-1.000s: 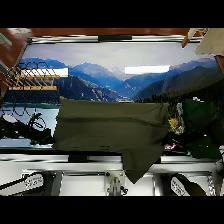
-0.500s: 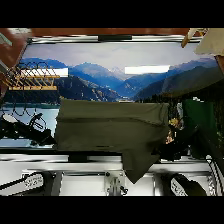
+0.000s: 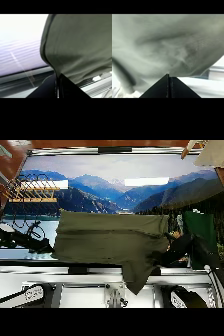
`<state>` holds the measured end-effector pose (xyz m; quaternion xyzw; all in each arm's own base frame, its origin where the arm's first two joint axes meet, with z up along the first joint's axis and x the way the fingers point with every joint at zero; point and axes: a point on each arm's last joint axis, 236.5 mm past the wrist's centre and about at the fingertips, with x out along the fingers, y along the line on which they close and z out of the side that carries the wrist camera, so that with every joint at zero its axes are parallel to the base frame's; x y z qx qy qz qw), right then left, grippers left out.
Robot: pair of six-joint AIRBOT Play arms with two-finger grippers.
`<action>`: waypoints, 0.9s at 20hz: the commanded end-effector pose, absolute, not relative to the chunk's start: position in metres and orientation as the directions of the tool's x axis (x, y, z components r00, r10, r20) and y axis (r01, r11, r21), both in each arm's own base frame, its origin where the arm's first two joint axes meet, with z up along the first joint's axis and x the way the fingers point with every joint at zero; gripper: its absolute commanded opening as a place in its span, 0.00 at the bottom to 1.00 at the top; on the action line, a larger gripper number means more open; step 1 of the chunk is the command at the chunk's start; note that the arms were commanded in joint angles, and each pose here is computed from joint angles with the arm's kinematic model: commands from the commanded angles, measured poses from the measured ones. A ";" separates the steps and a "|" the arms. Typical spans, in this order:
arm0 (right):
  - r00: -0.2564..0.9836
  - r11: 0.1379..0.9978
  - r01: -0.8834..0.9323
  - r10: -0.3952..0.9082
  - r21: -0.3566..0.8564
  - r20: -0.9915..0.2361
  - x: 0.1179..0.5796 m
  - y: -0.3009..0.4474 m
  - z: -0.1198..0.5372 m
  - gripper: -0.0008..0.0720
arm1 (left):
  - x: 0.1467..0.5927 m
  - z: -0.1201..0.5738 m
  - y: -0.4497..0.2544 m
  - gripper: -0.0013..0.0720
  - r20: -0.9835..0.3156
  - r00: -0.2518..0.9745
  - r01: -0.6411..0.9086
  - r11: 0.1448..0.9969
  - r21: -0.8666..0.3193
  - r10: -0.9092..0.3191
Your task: Fold the shirts.
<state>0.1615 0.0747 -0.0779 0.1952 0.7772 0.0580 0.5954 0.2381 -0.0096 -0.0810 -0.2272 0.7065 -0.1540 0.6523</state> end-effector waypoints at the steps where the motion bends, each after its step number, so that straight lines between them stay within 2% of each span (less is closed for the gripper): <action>1: -0.007 0.932 0.211 0.304 0.296 -0.953 0.231 0.044 -0.030 0.09 | 0.281 -0.032 0.000 0.06 -0.857 0.074 -0.016 0.858 -0.513 -0.510; 3: 0.136 0.931 0.236 0.253 0.280 -0.958 0.274 0.016 0.001 0.09 | 0.320 -0.004 0.002 0.05 -0.833 0.197 -0.031 0.846 -0.533 -0.517; 5: 0.167 0.933 0.259 0.214 0.252 -0.963 0.297 -0.010 0.010 0.09 | 0.353 0.013 -0.009 0.05 -0.785 0.278 -0.009 0.815 -0.579 -0.554; 8: 0.212 0.920 0.256 0.247 0.298 -0.946 0.342 -0.011 0.005 0.09 | 0.384 0.011 -0.027 0.06 -0.768 0.273 0.017 0.801 -0.598 -0.579; 13: 0.268 0.888 0.293 0.279 0.354 -0.922 0.411 -0.016 -0.018 0.09 | 0.435 -0.012 -0.040 0.06 -0.773 0.268 -0.032 0.797 -0.604 -0.575; 16: 0.302 0.861 0.313 0.310 0.401 -0.902 0.439 -0.014 -0.034 0.09 | 0.445 -0.031 -0.039 0.06 -0.776 0.244 -0.105 0.780 -0.617 -0.581; 18: 0.282 0.855 0.329 0.315 0.400 -0.906 0.441 -0.014 -0.051 0.09 | 0.442 -0.044 -0.041 0.06 -0.778 0.211 -0.126 0.773 -0.622 -0.591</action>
